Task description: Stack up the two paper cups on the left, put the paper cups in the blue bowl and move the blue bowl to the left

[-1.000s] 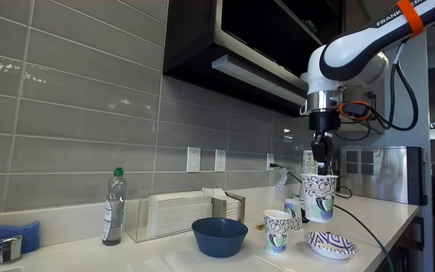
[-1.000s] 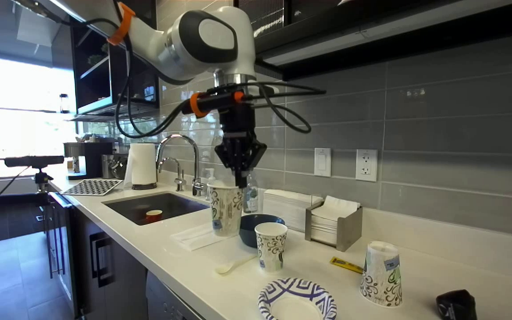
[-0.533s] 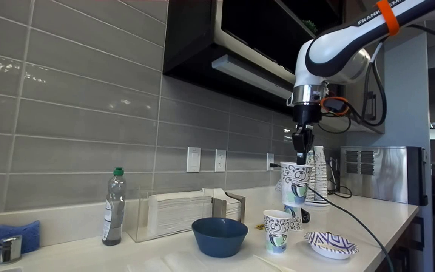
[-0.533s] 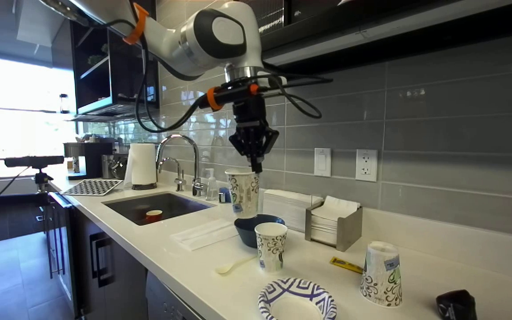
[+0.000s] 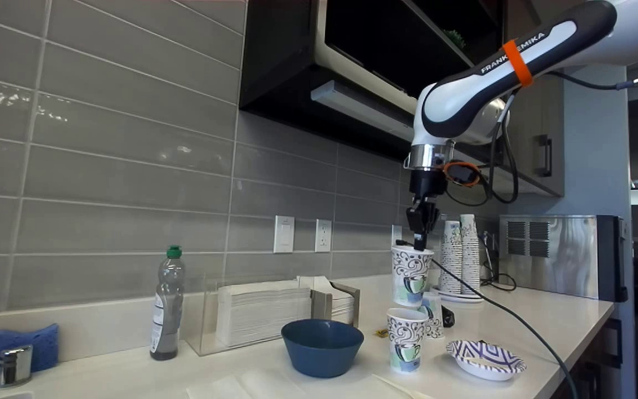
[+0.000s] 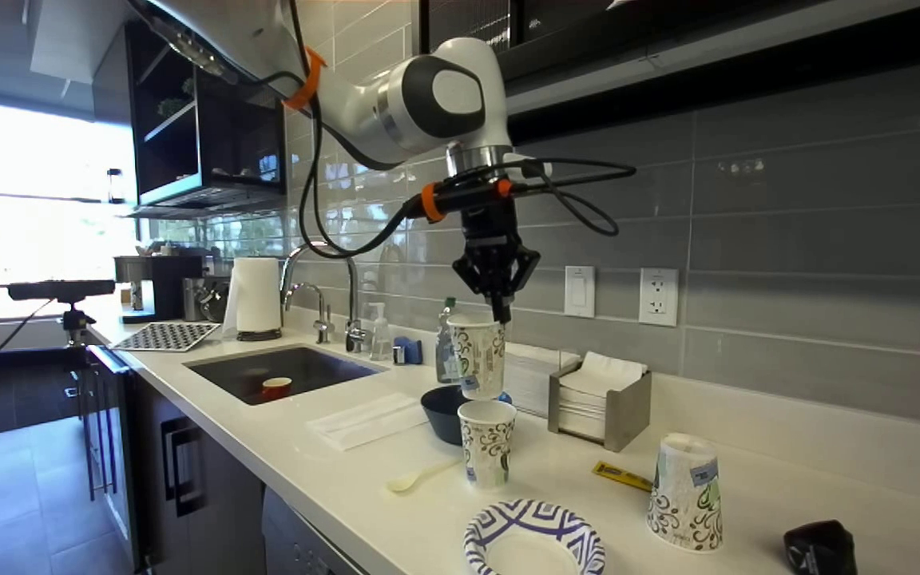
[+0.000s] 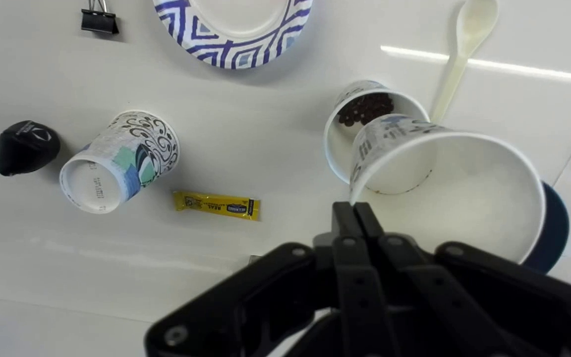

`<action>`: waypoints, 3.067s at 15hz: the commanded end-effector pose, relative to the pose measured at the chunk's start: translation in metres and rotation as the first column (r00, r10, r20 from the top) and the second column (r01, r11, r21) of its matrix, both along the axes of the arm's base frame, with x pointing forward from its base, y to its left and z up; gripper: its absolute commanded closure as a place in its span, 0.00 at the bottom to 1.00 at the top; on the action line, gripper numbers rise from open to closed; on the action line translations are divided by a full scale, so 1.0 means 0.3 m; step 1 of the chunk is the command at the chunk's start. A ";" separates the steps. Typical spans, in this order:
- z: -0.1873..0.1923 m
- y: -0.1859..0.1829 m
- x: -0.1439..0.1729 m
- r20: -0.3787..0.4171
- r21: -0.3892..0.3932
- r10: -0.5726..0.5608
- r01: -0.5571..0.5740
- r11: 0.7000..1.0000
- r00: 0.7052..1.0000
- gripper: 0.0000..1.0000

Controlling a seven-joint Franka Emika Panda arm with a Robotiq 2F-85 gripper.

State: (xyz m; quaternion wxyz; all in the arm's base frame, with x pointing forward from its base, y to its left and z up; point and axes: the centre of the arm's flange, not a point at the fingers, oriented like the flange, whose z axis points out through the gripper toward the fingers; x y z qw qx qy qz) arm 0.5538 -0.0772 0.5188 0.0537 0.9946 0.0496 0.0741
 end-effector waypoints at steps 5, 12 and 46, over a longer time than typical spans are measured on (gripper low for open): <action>-0.008 -0.059 0.053 -0.016 -0.009 -0.010 0.010 1.000 1.000 0.99; -0.072 -0.045 0.067 -0.046 0.000 -0.006 0.006 1.000 0.999 0.99; -0.472 -0.090 0.030 -0.019 0.157 -0.157 0.158 0.975 0.987 0.00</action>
